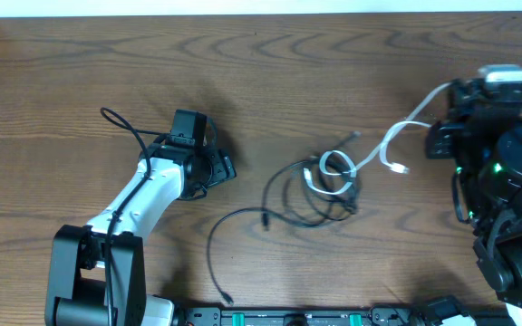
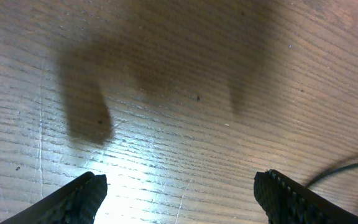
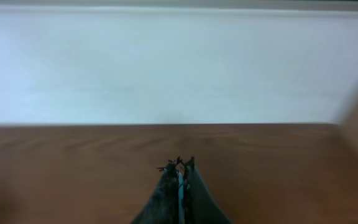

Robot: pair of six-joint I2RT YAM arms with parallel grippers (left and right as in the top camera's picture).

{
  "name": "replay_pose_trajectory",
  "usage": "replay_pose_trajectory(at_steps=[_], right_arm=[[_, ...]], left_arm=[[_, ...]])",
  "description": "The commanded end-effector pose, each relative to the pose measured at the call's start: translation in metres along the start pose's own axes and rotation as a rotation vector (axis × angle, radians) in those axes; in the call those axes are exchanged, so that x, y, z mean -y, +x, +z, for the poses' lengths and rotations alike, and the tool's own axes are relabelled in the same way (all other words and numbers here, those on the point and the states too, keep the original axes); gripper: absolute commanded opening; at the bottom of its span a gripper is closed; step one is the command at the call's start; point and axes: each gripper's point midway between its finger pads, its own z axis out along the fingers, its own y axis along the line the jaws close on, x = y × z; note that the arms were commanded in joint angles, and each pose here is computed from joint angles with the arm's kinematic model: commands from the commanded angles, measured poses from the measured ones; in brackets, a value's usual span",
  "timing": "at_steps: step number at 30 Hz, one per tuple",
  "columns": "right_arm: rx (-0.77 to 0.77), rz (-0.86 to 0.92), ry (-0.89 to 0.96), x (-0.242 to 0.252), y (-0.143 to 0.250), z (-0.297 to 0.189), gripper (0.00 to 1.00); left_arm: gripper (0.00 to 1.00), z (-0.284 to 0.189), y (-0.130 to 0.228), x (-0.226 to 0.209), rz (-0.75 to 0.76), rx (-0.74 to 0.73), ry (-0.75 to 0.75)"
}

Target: Untangle cables

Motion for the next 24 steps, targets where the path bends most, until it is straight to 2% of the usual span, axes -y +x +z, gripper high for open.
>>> replay_pose_trajectory(at_steps=[1,4,8,11,12,13,14,15,18,21,24], right_arm=[[0.010,0.056,0.374,0.067,-0.001,-0.009,0.01],[-0.140,0.077,0.360,0.061,0.039,0.006,0.01],[-0.482,0.079,0.219,0.025,0.120,0.025,0.01],[-0.680,0.068,0.229,0.018,0.168,0.032,0.01],[-0.733,0.060,0.249,0.017,0.182,0.036,0.06],[-0.766,0.053,0.260,0.016,0.191,0.040,0.20],[-0.799,0.049,0.270,0.015,0.201,0.045,0.40],[-0.822,0.046,0.281,0.015,0.208,0.048,0.48],[-0.870,0.102,0.335,0.014,0.226,0.055,0.55],[-0.948,0.180,0.234,-0.012,0.244,0.061,0.56],[-1.019,0.199,0.051,-0.043,0.254,0.063,0.47]], left_arm=[[0.82,0.002,0.001,-0.005,-0.003,-0.003,-0.018],[0.82,0.002,0.001,-0.005,-0.003,-0.002,-0.018],[0.82,0.002,0.001,-0.005,-0.003,-0.003,-0.018],[0.83,0.002,0.001,-0.005,-0.003,-0.003,-0.018],[0.82,0.002,0.001,-0.005,-0.003,-0.003,-0.018],[0.82,0.002,0.001,-0.005,-0.003,-0.003,-0.018],[0.82,0.002,0.001,-0.005,-0.003,-0.003,-0.019],[0.82,0.002,0.001,-0.005,-0.003,-0.003,-0.018],[0.82,0.002,0.001,-0.005,-0.003,-0.003,-0.018],[0.83,0.002,0.001,-0.005,-0.003,-0.003,-0.019],[0.82,0.002,0.001,-0.005,-0.003,-0.003,-0.018]])
